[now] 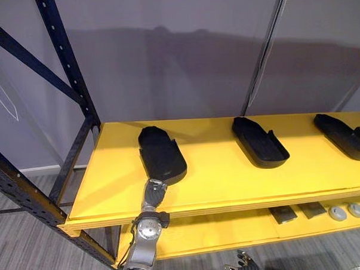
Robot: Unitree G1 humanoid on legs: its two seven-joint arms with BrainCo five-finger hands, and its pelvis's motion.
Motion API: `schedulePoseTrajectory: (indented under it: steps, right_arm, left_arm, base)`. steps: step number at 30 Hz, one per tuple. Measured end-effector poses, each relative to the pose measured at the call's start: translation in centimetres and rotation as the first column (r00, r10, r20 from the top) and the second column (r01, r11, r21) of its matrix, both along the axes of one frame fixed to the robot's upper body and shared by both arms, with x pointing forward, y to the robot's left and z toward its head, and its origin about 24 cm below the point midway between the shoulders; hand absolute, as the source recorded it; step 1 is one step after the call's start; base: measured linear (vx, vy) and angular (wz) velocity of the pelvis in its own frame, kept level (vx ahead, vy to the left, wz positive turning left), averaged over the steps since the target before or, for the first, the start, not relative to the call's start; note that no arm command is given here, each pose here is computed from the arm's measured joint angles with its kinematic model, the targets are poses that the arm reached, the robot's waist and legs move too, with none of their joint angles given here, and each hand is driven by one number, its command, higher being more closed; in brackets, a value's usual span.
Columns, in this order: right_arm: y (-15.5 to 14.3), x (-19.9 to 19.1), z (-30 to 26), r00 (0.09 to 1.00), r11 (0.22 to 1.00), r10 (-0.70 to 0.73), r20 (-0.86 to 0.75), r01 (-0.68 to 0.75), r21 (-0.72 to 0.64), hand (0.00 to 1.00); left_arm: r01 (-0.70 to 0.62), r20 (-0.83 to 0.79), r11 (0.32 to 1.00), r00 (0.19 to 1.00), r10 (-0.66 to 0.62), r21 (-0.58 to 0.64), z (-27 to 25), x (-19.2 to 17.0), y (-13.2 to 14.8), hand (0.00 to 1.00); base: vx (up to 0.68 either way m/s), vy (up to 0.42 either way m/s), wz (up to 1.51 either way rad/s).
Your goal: Walk over and take plastic housings, then place them on the shelf
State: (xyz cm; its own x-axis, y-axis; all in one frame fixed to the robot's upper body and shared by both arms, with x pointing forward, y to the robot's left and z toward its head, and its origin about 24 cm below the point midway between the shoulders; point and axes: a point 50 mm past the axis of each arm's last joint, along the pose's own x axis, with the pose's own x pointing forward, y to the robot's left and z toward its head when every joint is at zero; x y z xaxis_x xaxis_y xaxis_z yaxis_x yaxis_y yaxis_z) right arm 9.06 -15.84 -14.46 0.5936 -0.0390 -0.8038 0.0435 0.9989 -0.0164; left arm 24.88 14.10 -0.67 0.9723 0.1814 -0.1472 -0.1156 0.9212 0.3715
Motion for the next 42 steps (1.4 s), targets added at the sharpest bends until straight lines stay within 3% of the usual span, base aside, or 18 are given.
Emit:
schedulePoseTrajectory:
  steps: [7, 23, 28, 32, 42]
  right_arm:
    - [0.0, 0.1, 0.0, 1.0, 1.0, -0.002, 0.001, 0.002, 0.002, 0.0]
    - [0.3, 0.7, -0.2, 1.0, 1.0, 0.016, -0.006, -0.016, 0.009, 0.0]
    - [0.3, 1.0, -0.2, 1.0, 1.0, 0.023, 0.001, -0.023, 0.006, 0.0]
    - [0.3, 0.7, -0.2, 1.0, 1.0, 0.019, -0.001, -0.019, 0.005, 0.0]
    - [0.2, 0.4, 0.2, 1.0, 1.0, 0.009, 0.017, -0.009, -0.01, 0.0]
  left_arm:
    - [-0.082, 0.018, 0.997, 0.996, 0.082, 0.008, 0.4, 0.7, 1.6, 1.0]
    - [-0.094, 0.059, 0.994, 0.994, 0.09, 0.059, 1.5, 2.2, 3.0, 1.0]
    - [-0.059, 0.089, 0.997, 0.994, 0.055, 0.045, 1.9, 0.8, 1.9, 1.0]
    - [0.029, 0.102, 1.0, 0.994, -0.028, -0.005, 2.0, -1.1, -0.8, 1.0]
    - [0.175, 0.179, 0.982, 0.971, -0.16, -0.073, 3.5, -1.6, -4.1, 1.0]
  base:
    - [-0.01, 0.047, 0.02]
    - [0.0, 0.019, 0.0]
    - [-0.02, 0.007, -0.01]
    - [0.0, 0.006, 0.03]
    - [0.0, 0.001, 0.0]
